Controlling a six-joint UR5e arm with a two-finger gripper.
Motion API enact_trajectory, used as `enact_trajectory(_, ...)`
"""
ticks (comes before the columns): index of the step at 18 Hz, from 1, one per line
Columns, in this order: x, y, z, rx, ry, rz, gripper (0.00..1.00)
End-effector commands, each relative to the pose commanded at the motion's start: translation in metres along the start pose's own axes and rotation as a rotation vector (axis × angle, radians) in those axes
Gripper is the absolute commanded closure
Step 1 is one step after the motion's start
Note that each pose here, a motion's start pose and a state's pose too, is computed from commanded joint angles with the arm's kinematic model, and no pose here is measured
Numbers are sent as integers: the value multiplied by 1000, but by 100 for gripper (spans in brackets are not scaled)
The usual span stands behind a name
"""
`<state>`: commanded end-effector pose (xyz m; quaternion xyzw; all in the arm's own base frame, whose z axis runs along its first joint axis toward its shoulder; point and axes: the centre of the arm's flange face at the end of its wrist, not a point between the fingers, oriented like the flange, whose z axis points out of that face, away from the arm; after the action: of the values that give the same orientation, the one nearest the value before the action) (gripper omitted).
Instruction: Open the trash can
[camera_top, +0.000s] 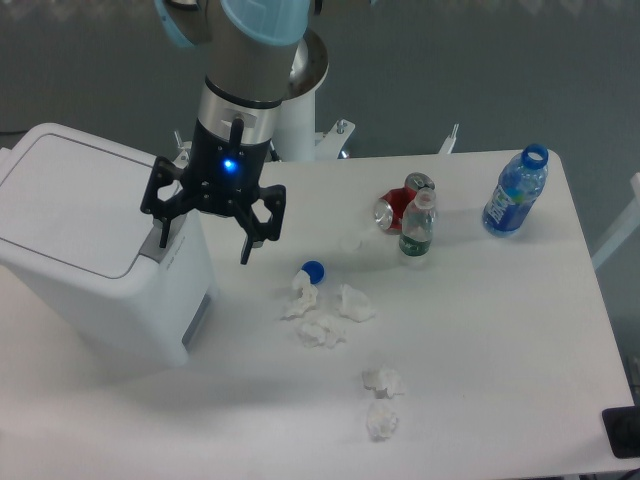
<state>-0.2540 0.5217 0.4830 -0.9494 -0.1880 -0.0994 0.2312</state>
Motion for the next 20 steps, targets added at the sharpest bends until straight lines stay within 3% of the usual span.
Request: enact_trajectory(20,-2,2,2,-7,0,-1,0)
